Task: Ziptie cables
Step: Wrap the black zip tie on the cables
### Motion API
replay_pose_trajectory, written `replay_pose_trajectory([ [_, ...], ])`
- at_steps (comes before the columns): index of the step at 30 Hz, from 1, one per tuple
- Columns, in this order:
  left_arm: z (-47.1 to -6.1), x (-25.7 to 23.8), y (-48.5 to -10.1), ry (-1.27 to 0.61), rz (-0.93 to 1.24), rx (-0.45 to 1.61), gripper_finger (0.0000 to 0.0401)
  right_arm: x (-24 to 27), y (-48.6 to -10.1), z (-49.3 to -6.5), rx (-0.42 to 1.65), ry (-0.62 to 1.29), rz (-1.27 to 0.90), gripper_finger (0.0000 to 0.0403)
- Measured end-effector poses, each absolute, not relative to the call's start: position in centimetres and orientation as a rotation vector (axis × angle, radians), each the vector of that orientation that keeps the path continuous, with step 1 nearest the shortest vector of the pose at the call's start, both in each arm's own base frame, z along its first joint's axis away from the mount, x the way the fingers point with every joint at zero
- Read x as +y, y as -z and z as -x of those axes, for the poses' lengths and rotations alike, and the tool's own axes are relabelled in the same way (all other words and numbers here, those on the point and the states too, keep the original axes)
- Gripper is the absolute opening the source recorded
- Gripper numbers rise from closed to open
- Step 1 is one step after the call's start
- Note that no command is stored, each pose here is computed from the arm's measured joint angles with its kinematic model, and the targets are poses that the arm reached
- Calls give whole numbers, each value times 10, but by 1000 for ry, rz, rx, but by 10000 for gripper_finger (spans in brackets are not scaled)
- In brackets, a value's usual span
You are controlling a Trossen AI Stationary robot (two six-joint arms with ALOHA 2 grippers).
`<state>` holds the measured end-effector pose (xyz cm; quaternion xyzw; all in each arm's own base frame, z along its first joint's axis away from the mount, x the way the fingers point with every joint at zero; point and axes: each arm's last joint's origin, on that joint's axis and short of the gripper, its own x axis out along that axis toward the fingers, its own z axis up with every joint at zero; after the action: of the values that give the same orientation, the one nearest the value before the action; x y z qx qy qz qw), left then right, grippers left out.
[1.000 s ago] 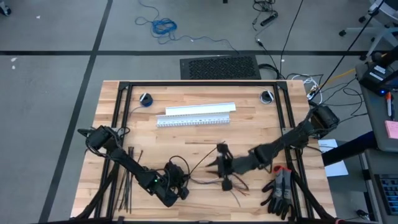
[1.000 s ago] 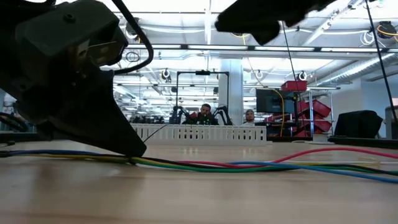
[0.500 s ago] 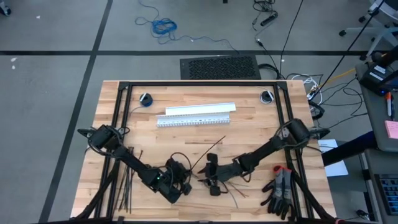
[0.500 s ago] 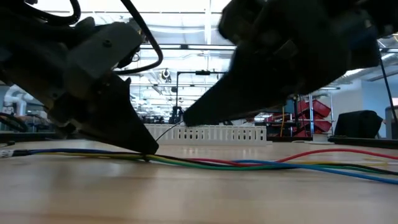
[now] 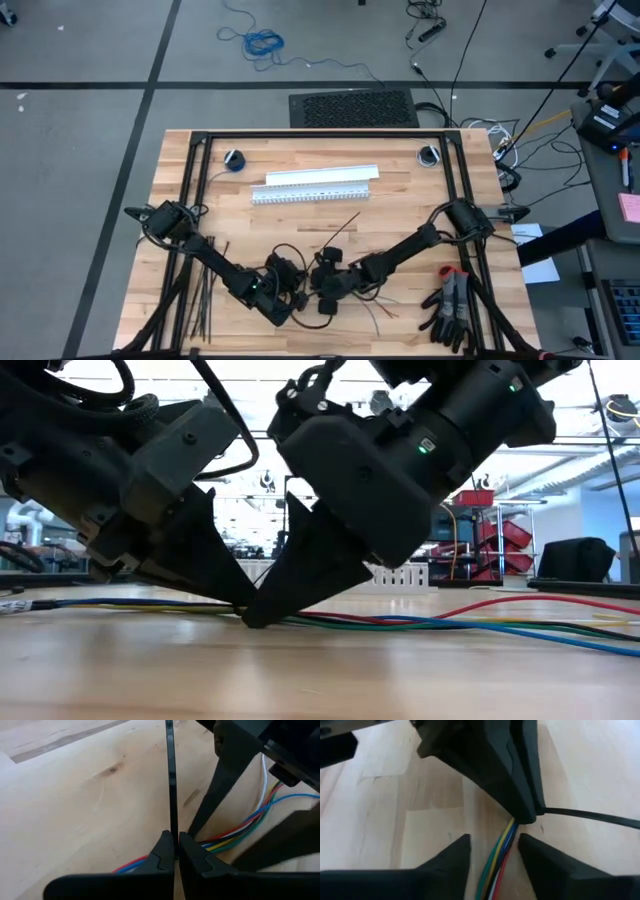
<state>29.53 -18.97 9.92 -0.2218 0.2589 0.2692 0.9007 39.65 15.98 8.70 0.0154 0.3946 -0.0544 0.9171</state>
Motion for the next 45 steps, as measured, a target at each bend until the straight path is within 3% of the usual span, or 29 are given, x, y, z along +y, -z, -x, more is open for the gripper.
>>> replay_pose_trajectory([
  [5, -294, -190, -99, -561, 451, 541, 6, 160, -85, -396, 835, 84, -31, 25],
  [8, -293, -191, -99, -561, 443, 547, 6, 159, -84, -395, 852, 84, -41, 8],
  [45, -257, -190, -99, -711, 396, 660, 6, 161, -83, -392, 881, 71, -67, 0],
])
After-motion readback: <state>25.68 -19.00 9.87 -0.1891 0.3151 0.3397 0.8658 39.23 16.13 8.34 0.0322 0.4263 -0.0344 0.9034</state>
